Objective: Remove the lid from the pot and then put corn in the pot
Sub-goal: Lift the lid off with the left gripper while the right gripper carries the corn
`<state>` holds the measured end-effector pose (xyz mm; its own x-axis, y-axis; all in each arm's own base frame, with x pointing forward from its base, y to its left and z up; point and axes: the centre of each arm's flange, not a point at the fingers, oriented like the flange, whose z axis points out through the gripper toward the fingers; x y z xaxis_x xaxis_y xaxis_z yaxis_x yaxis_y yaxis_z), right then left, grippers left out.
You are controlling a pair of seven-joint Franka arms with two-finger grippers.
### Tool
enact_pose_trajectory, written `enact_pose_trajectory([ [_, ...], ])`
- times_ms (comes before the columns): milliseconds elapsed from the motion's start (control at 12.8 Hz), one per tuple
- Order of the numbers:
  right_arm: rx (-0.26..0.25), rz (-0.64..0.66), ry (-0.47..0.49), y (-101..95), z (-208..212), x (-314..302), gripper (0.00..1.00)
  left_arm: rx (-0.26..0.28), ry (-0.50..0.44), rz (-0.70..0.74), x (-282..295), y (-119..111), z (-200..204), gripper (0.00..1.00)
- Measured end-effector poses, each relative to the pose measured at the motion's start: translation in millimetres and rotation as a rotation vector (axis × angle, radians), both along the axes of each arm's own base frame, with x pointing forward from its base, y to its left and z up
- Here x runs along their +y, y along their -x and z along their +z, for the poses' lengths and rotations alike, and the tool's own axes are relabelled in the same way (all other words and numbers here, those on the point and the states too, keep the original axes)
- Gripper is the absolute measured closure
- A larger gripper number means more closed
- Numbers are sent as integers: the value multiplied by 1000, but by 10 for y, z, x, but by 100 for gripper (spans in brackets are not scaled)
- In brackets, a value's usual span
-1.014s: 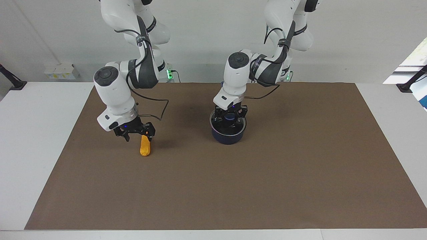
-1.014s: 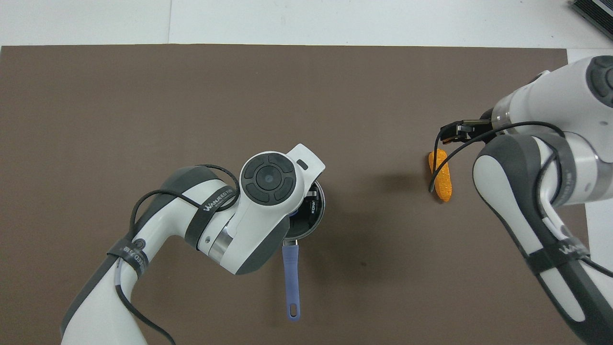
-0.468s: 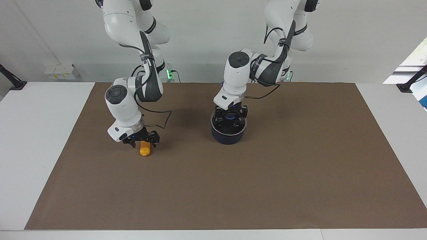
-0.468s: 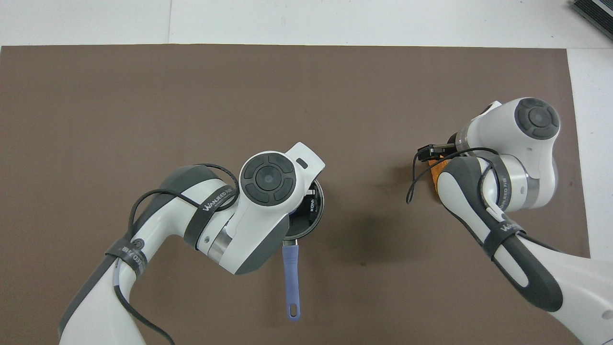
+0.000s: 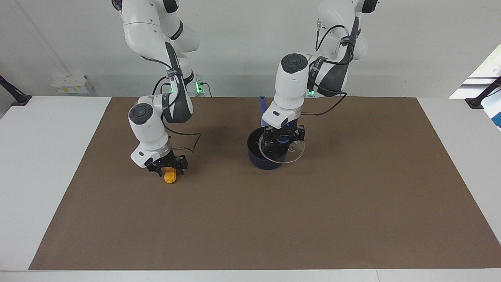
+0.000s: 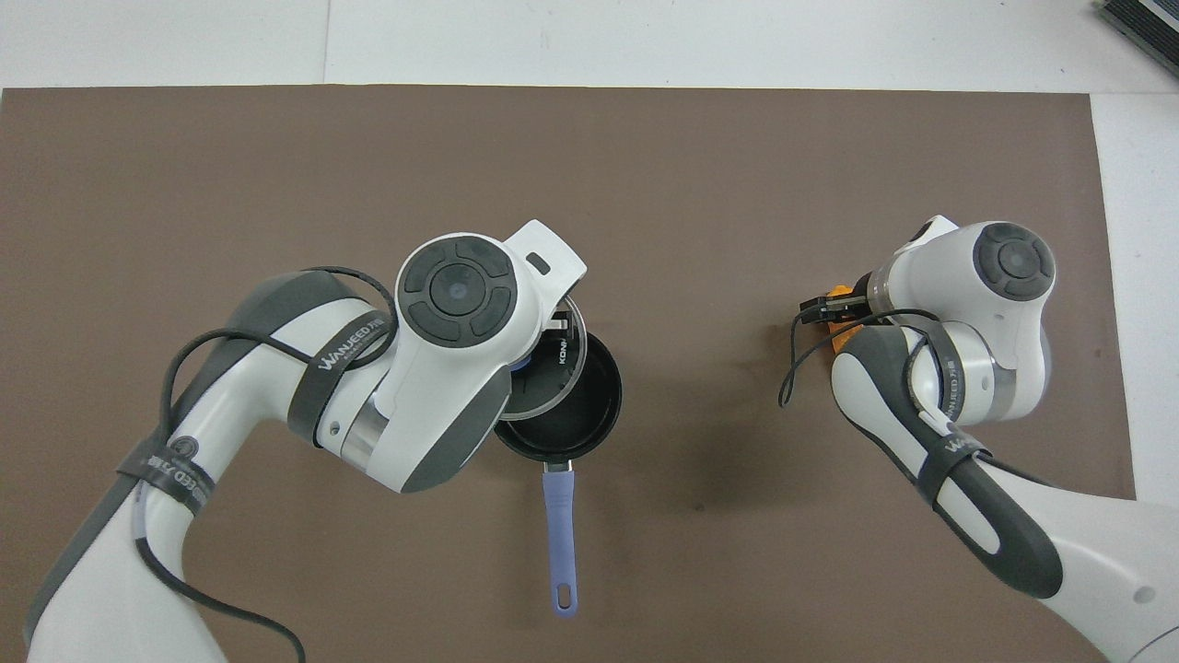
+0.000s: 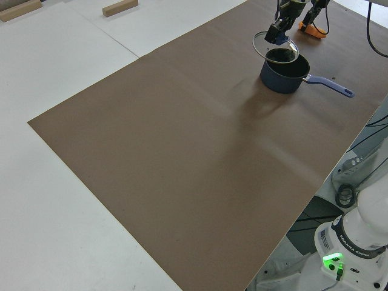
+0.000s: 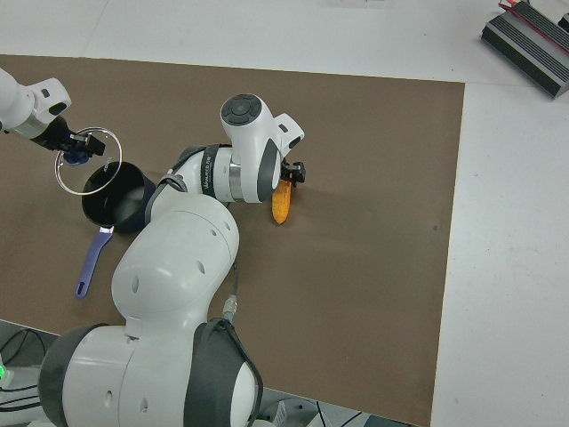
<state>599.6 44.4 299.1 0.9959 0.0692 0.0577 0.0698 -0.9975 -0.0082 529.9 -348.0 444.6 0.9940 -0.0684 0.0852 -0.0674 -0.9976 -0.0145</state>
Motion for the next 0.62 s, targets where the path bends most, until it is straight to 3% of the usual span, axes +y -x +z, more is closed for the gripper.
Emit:
enact_pose_trajectory([
  [156, 0, 0, 0, 0, 0, 0, 56, -3, -8, -45, 315, -188, 33, 58],
  [234, -1, 0, 0, -1, 11, 0, 60, -6, -12, -75, 522, -294, 68, 58],
  [468, -24, 5, -2, -28, 221, 51, 60, -10, -29, -167, 1255, -601, 147, 58],
  [624, -41, 8, -5, -26, 629, 273, 60, -5, -41, -222, 1753, -764, 144, 58],
])
